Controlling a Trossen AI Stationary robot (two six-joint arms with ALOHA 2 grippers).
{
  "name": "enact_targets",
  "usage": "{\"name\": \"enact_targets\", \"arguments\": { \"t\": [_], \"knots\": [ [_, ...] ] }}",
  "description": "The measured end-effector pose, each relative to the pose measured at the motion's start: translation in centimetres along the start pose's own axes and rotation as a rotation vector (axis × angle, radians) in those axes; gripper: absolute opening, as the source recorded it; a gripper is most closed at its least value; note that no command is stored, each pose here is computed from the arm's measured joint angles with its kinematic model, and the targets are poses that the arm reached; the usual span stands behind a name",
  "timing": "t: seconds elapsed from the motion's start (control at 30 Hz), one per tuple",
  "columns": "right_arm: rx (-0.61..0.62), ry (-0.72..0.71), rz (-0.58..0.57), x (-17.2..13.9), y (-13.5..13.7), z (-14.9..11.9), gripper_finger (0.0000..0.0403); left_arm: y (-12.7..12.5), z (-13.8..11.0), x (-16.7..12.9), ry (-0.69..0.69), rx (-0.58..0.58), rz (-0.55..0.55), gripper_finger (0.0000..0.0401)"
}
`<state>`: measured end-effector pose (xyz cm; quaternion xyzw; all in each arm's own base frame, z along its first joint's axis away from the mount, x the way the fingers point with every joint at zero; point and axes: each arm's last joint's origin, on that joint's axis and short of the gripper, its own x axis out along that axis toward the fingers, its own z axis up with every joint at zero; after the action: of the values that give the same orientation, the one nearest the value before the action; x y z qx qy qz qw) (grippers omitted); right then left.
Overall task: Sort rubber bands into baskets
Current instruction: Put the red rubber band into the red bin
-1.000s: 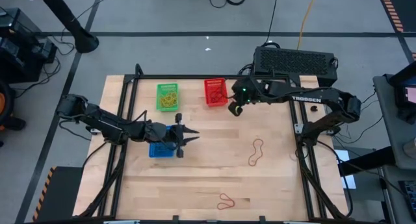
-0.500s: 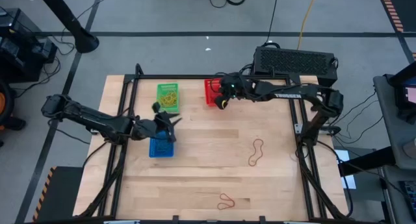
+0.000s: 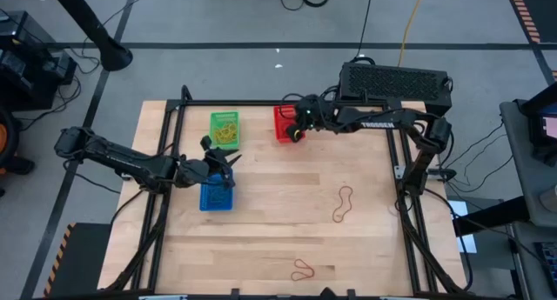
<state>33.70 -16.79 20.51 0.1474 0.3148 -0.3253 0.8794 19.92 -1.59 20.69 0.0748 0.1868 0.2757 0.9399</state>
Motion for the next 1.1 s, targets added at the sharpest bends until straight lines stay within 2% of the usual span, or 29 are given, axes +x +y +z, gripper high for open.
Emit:
{"name": "enact_targets", "arguments": {
  "t": [0.43, 0.57, 0.7, 0.8, 0.97, 1.1],
  "knots": [
    [0.014, -0.013, 0.012, -0.1, 0.5, 0.1, 0.0081, 0.0, 0.1, 0.0, -0.005, -0.006, -0.004, 0.0095],
    [0.013, -0.029, 0.032, -1.4, 0.4, 0.7, 0.0101, 0.0, 0.1, 0.0, -0.005, -0.006, -0.004, 0.0095],
    [0.009, -0.017, 0.191, -4.2, 0.6, 1.6, 0.0111, 0.0, 0.1, 0.0, -0.005, -0.006, -0.006, 0.0095],
    [0.0, 0.027, 0.336, -6.9, 1.6, 1.6, 0.0111, -0.2, 0.1, 0.0, -0.004, 0.017, -0.078, 0.0095],
    [-0.108, 0.158, 0.544, -10.7, 5.6, -0.3, 0.0104, -0.8, 0.4, -0.1, -0.036, 0.054, -0.28, 0.0095],
    [-0.227, 0.235, 0.649, -13.1, 9.8, -2.7, 0.0102, -0.9, 0.9, -0.2, -0.083, 0.029, -0.323, 0.0095]
  ]
}}
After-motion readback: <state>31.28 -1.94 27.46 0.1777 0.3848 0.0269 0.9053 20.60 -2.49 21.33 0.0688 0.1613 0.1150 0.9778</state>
